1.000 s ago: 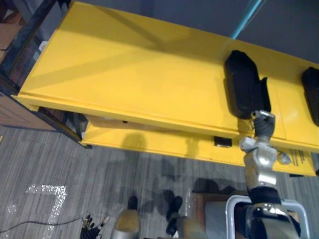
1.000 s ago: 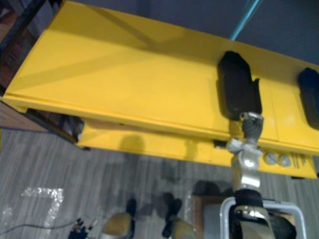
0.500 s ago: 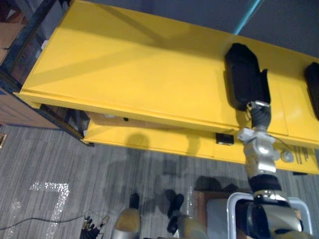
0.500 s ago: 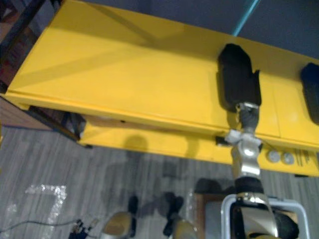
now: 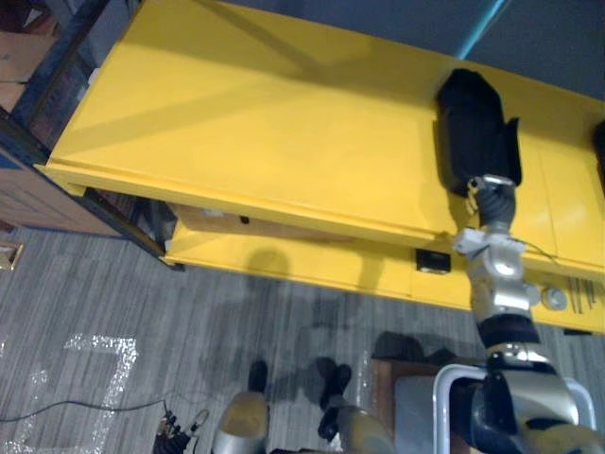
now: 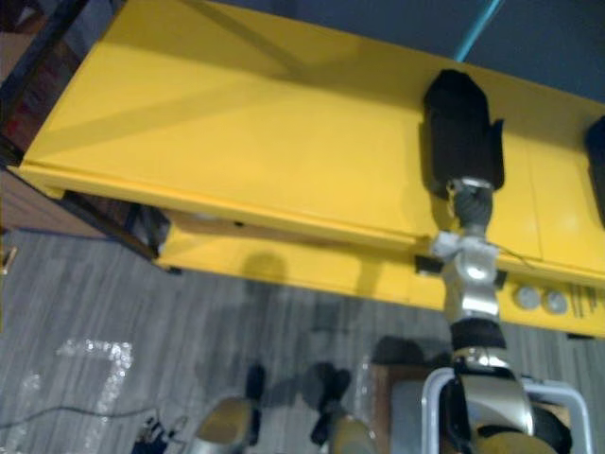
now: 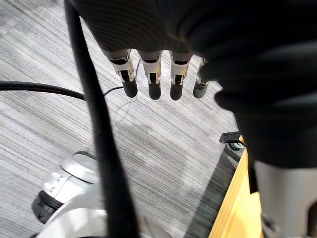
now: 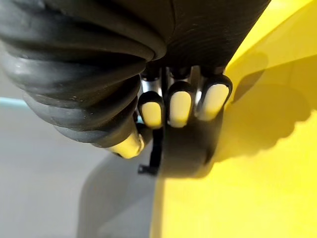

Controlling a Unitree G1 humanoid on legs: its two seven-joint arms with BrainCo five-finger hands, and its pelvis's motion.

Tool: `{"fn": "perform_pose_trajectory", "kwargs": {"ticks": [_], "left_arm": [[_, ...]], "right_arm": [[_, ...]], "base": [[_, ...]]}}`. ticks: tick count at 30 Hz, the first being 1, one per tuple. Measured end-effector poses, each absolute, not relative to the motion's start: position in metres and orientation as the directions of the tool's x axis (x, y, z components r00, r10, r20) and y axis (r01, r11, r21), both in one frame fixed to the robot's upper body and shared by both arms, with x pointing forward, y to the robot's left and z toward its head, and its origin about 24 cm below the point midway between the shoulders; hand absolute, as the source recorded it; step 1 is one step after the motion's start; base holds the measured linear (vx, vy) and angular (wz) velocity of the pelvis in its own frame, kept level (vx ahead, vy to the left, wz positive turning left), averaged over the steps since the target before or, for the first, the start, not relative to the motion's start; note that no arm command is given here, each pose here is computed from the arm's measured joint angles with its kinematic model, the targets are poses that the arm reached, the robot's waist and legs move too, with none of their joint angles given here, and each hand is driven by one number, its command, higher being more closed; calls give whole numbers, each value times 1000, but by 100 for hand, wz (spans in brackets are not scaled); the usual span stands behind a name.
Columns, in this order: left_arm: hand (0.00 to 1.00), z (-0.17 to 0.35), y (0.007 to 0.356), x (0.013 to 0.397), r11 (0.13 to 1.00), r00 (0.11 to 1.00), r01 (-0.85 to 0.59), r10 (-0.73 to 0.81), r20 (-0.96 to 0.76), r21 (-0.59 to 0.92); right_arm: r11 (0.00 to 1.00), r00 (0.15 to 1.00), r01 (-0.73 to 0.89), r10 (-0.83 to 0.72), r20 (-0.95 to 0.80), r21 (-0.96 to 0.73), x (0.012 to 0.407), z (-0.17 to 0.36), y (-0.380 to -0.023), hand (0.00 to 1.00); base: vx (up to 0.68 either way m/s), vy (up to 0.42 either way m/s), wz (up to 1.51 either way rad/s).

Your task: Walk over and take plastic housings, then place them on the shelf

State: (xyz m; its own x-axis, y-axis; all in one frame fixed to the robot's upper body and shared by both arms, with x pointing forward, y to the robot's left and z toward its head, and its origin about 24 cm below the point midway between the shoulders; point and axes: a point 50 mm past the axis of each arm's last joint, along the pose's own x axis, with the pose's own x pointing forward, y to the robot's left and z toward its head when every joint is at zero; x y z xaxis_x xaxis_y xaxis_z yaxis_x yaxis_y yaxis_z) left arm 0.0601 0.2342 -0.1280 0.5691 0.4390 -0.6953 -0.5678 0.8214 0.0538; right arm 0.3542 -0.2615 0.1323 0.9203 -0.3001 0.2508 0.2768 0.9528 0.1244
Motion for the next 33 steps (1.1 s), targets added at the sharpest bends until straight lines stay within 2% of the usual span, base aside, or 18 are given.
{"fn": "perform_pose_trajectory", "kwargs": {"ticks": [15, 16, 19, 23, 27, 33], "left_arm": [[0, -128, 233, 62, 827, 581, -560, 432, -690, 46], [0, -128, 233, 62, 827, 580, -560, 432, -690, 47], [0, -128, 233, 62, 828, 581, -559, 432, -690, 47], [0, -128, 233, 59, 826, 574, -561, 434, -695, 53], [0, -133, 233, 48, 822, 539, -564, 439, -719, 79], [0, -139, 236, 32, 813, 491, -571, 453, -744, 118]], "right_arm": [[957, 916, 270, -290, 276, 109, 356, 142, -264, 100], [956, 915, 272, -292, 277, 110, 356, 142, -264, 0], [954, 910, 278, -299, 286, 112, 353, 142, -265, 0], [949, 860, 289, -317, 401, 130, 329, 158, -266, 0], [921, 766, 363, -382, 516, 144, 297, 175, -274, 0], [891, 659, 412, -437, 612, 192, 273, 193, -272, 0]], "base": [[2, 1, 2], [0, 0, 0], [1, -1, -2], [4, 5, -4], [3, 8, -11], [20, -20, -27]]}}
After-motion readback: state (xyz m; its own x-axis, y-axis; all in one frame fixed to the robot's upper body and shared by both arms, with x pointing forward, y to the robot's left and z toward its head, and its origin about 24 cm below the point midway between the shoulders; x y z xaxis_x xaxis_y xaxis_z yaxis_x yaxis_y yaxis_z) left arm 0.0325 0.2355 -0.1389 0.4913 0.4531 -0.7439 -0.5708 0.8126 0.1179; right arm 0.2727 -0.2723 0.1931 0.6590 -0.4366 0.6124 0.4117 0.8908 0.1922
